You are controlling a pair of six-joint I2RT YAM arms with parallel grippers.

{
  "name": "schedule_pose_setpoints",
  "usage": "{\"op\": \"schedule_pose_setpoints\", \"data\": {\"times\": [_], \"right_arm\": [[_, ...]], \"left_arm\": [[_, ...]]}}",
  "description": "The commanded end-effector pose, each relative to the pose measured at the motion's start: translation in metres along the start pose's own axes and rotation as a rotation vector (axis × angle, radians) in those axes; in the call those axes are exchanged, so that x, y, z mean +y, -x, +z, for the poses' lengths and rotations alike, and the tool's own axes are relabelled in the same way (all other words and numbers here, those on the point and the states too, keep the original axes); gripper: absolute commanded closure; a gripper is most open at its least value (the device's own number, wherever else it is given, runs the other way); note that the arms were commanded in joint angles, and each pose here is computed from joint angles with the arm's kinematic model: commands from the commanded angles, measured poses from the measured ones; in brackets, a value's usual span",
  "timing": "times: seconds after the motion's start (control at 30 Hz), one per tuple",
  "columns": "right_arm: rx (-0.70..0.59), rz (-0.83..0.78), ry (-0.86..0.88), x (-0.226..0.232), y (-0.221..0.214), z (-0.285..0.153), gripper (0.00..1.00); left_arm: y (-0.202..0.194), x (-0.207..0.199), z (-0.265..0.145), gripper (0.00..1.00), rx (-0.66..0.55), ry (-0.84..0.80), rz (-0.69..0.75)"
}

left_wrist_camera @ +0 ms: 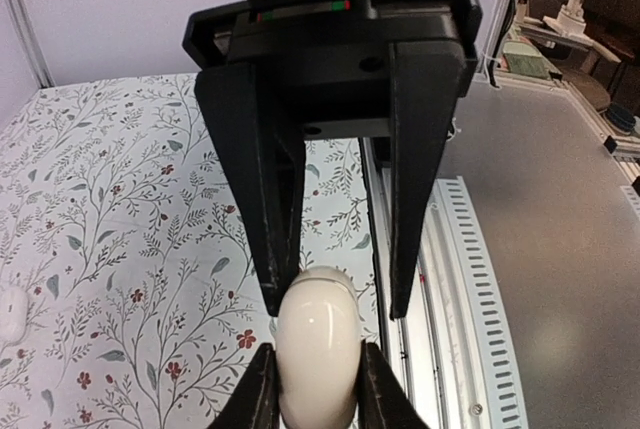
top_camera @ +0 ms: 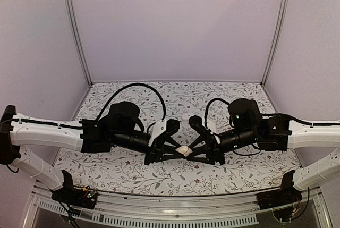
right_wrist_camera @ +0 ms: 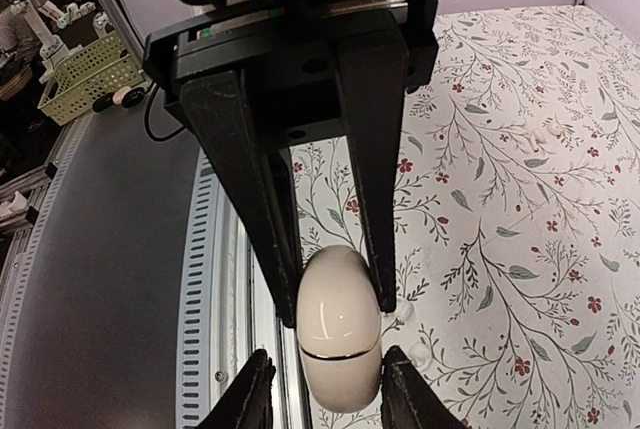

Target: Insert the wireless bluetooth earbuds into the charging case

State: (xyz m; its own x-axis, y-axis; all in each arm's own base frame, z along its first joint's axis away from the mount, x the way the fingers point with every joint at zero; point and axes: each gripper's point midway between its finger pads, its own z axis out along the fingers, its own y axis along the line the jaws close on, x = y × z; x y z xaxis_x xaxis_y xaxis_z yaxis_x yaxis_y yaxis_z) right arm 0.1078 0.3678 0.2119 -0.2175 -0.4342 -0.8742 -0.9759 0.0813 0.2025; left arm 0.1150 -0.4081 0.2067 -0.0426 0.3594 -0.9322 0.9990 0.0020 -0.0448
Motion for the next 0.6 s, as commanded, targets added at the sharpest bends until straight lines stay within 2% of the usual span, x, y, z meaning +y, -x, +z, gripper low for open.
{"op": "schedule_pose_setpoints", "data": {"times": [0.0, 0.37, 0.57], "right_arm": [[-0.002, -0.025, 0.001, 0.0019, 0.0061, 0.0006, 0.66], [0.016, -0.026, 0.000, -0.0009, 0.0015, 0.0062, 0.72], [0.014, -0.033, 0.002, 0.0000, 0.0037, 0.0048, 0.83]], "left_arm": [[0.0130, -0.0056, 0.0025, 1.00, -0.026, -0.012, 0.020], [0.0158, -0.0095, 0.0059, 1.00, -0.029, -0.025, 0.021], [0.0156, -0.0098, 0.0080, 1.00, -0.023, -0.023, 0.025]]}}
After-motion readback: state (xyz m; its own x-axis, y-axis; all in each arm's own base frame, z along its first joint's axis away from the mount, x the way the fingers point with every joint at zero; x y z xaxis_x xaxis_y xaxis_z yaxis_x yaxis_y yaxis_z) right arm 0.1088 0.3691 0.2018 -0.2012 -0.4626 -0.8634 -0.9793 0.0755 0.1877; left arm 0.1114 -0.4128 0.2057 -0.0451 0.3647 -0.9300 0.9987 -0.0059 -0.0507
